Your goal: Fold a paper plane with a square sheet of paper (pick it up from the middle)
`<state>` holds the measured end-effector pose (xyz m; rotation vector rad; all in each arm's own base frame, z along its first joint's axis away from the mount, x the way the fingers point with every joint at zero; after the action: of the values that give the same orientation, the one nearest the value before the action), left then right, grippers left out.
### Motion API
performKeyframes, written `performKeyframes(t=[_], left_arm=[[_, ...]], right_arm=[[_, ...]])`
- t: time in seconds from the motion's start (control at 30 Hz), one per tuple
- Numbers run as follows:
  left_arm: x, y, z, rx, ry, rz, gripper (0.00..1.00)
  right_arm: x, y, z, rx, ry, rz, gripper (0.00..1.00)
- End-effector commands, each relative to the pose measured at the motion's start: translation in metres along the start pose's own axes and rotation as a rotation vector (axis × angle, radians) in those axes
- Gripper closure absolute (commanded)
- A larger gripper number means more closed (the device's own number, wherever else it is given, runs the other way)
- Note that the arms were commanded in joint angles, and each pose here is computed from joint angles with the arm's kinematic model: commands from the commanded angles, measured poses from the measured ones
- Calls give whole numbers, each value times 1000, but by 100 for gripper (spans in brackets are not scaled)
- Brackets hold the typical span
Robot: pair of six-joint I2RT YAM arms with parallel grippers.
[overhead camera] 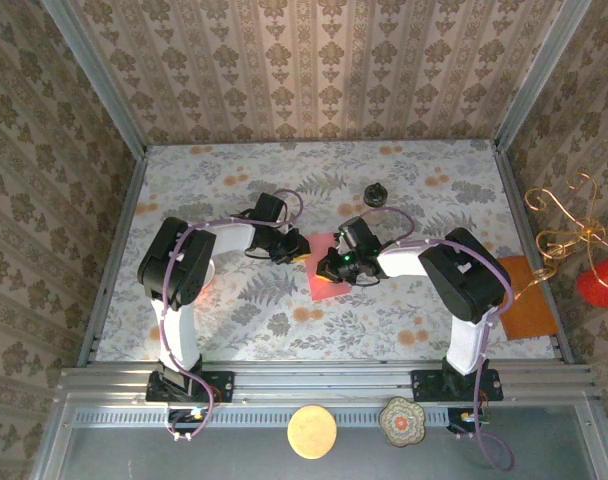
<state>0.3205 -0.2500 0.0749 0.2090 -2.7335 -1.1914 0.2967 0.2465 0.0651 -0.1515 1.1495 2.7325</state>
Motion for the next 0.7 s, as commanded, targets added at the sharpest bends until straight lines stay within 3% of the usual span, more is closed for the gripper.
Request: performKeyframes(t=[0.0,0.27,0.47,0.67], left_arm=[[11,-8,20,-91,37,33,80],[10,-7,19,-90,38,31,80],[6,5,6,-67,31,-1,79],[-6,27,-7,12,53,-72,77]], right_arm=[[4,-4,-7,56,-14,20,94],[5,-5,-8,57,-19,25,90],[7,-7,-12,74,-43,35,74],[10,-8,-16,87,-62,40,68]])
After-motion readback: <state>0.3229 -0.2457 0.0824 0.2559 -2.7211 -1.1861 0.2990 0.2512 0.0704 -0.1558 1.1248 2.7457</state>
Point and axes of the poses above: each hand's point on the last joint's axis, 136 mm out from that joint toward the fingers, its own y axis back along the fingers, its own z axis along the line the jaws close on, x = y × z, the point moved 7 cm from there along y, back along the fingers, and after that the axes turned 9 degrees about y, right-handed, at the moved point
